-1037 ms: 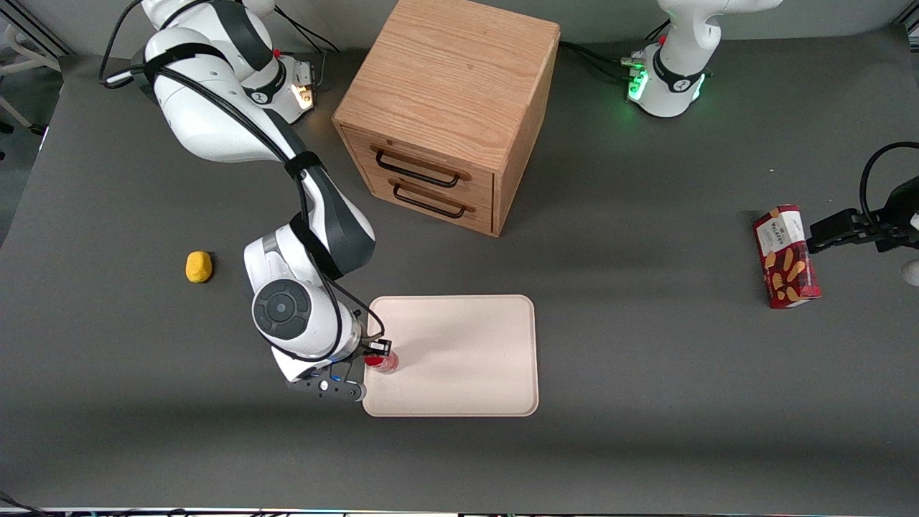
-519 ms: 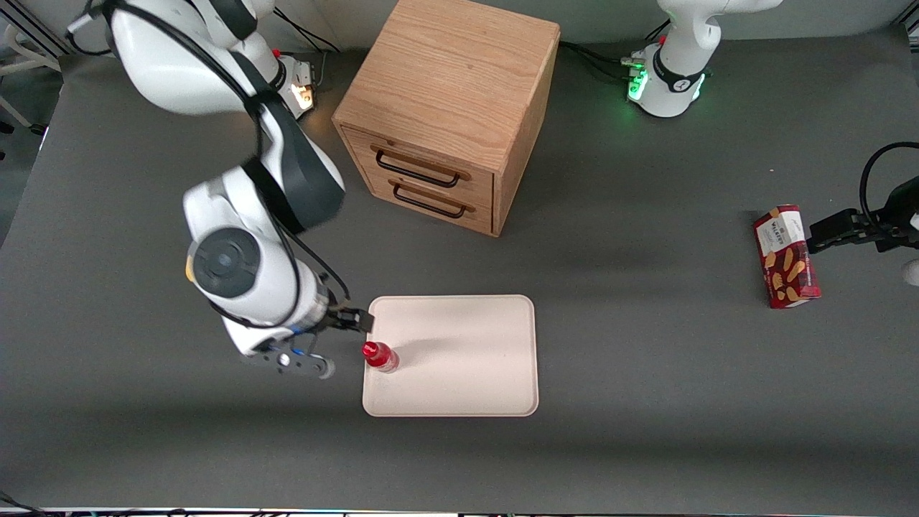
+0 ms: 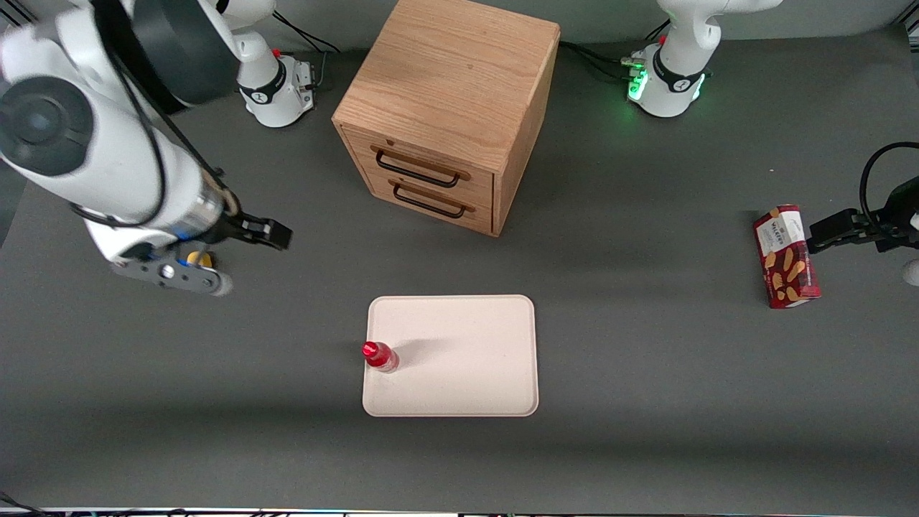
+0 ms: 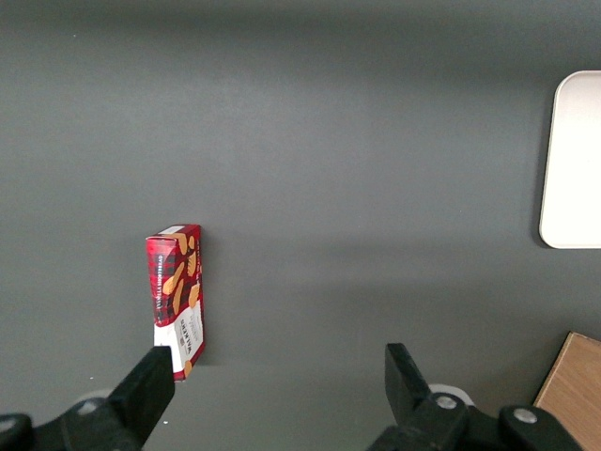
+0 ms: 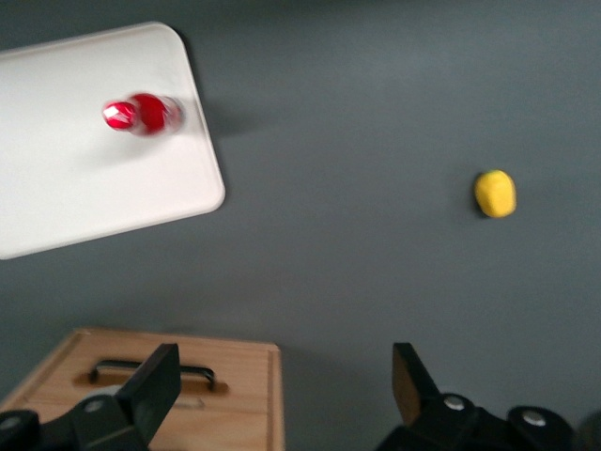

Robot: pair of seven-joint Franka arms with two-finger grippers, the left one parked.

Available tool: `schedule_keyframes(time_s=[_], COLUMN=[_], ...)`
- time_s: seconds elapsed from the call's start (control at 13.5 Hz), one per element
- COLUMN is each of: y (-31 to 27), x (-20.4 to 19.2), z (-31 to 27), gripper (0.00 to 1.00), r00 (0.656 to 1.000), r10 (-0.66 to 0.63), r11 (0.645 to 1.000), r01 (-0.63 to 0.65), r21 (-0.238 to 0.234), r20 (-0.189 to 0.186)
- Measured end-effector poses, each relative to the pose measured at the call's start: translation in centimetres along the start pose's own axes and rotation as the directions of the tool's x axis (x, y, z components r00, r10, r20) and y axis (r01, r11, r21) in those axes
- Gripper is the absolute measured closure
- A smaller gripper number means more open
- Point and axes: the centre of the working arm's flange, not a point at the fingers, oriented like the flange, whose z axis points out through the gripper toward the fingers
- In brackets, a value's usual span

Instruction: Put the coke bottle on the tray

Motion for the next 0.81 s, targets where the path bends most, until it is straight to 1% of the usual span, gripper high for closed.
schedule_keyframes(time_s=[0.3,0.59,0.81], y=[9.3,18.1,22.4], x=[-1.1,-1.8,-1.9], z=[-3.3,-3.6,-2.0], gripper=[0.00,0.00,0.00], r00=[0.996,0.987,0.981], r10=[-0.091,-0.163,-0.192], r11=[0.996,0.987,0.981], r01=[0.091,0.162,0.192], r21=[0.005,0.010,0.005], r20=[0.004,0.014,-0.029])
